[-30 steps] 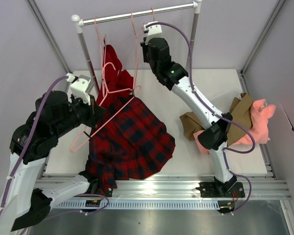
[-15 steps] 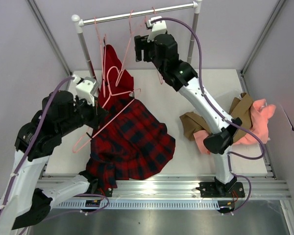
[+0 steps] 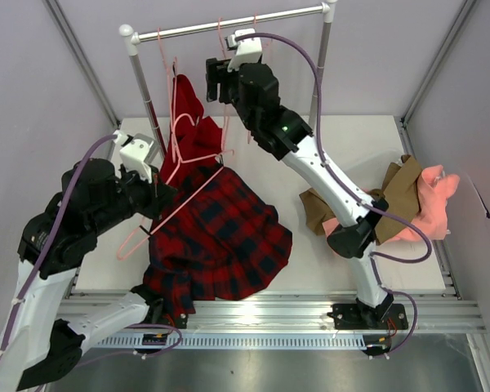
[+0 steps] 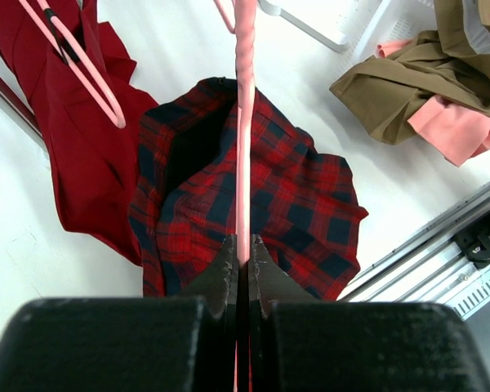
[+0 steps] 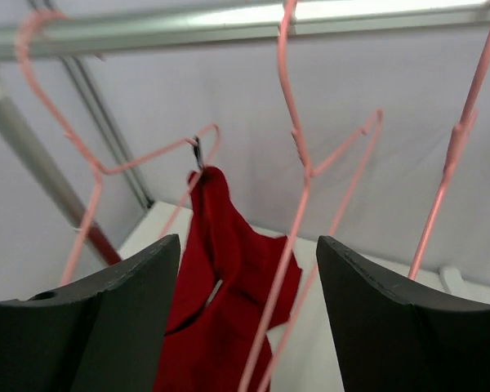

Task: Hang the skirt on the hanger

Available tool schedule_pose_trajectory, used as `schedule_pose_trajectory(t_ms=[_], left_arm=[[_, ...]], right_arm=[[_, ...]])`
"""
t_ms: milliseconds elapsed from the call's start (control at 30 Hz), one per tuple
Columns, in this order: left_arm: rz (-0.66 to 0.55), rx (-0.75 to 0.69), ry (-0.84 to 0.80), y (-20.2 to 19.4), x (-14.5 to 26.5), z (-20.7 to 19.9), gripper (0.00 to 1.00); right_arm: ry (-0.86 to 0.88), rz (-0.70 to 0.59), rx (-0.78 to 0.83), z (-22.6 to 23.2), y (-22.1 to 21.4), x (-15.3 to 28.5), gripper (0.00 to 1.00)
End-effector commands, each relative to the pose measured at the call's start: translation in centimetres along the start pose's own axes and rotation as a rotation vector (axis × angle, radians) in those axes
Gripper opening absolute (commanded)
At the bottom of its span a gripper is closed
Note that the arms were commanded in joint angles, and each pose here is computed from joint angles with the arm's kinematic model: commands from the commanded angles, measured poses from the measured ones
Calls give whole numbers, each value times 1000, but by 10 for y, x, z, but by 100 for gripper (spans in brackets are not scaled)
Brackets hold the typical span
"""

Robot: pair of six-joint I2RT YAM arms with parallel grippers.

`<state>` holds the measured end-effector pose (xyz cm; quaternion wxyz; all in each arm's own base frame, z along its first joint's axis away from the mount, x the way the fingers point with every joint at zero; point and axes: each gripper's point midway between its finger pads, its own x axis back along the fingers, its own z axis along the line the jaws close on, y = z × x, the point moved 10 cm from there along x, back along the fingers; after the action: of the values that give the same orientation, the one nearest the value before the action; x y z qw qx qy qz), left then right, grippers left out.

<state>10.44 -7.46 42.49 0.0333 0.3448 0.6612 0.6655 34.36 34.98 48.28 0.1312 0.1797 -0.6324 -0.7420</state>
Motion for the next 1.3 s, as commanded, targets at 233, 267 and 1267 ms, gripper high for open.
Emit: schedule_pose_trajectory(t_ms=[233,267,1267], left_arm=[[-79,-15,-12,5,11,0,0],[-83,-15,-12,5,13,0,0],[-213,91,49,60,-4,-5,0]], right_arm=[[-152,67,43,-12,-51,-33,62],[-160,77,47,-14,-56,-36,58],[-449,104,22,-115,-29,-8,0]])
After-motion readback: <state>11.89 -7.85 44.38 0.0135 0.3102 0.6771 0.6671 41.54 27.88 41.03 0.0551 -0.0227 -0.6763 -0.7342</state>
